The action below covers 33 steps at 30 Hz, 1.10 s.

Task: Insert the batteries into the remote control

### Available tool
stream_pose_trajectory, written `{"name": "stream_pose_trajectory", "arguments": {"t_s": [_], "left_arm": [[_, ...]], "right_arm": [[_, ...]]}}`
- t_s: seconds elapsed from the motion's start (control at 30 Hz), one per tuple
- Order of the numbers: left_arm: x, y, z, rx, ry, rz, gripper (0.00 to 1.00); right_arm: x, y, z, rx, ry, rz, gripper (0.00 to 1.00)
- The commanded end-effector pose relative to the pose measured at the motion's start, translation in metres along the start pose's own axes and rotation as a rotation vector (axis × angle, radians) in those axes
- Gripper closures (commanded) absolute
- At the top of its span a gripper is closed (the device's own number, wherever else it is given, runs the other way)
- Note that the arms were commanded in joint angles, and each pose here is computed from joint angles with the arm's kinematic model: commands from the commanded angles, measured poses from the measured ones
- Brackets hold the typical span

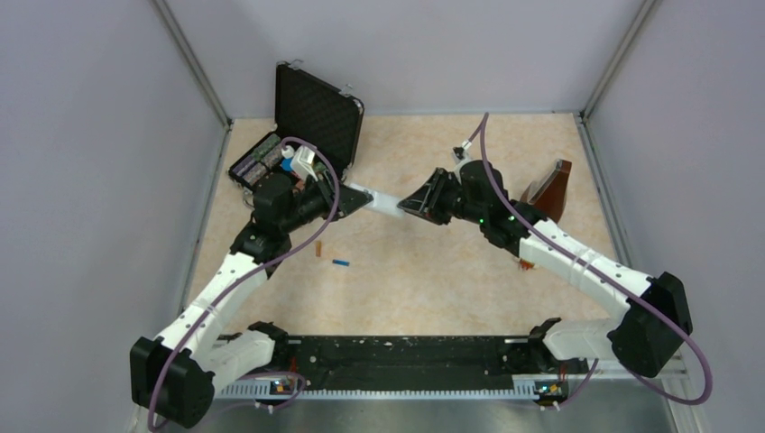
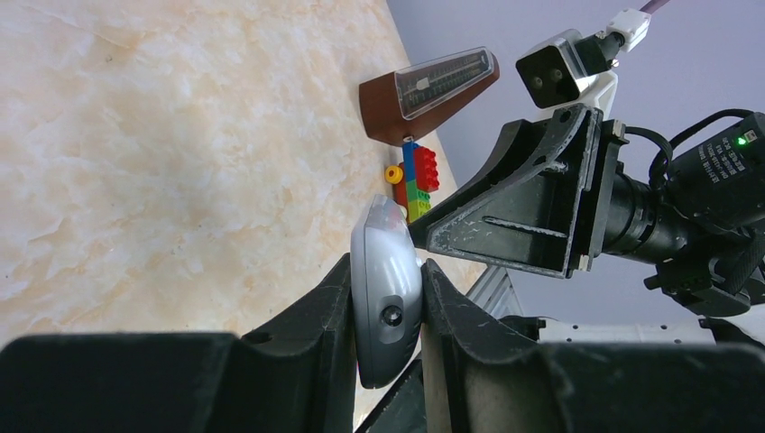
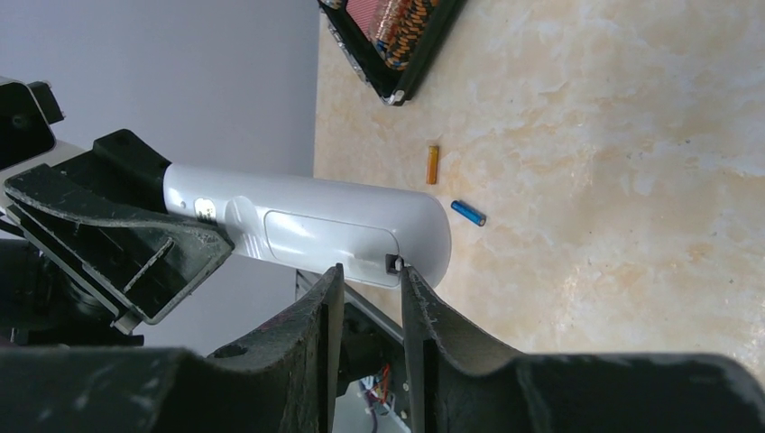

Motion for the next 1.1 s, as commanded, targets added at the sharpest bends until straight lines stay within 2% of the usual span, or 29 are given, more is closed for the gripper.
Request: {"name": "stream_pose_trajectory", "arguments": {"t_s": [0.0, 0.3, 0.77, 1.07], "left_arm": [[-0.014, 0.004, -0.020, 0.083, -0.041, -0.054, 1.00], [-0.005, 0.005, -0.020, 0.105, -0.046, -0.011, 1.00], [-0.009, 0.007, -0.008, 0.019, -0.074, -0.055, 1.00], [-0.004, 0.007, -0.005, 0.017, -0.057, -0.040, 1.00]], "right_arm": [[-0.006, -0.003, 0.016, -0.073, 0.023, -0.011, 0.71], [-0.003, -0.003, 0.027, -0.170, 0.067, 0.004, 0.71], [-0.011, 0.006, 0.009, -0.032, 0.073, -0.055, 0.72], [-0.012, 0.002, 0.016, -0.074, 0.094, -0.050, 0.72]]}}
Point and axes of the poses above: each gripper's point midway between its finger pads, its own y axis back along the fingers, its own z axis along the line the jaws close on, x = y × z, the point moved 3 cm from there along y, back along the fingers, and after that the axes turned 4 degrees about -y, right-handed, at the moved point
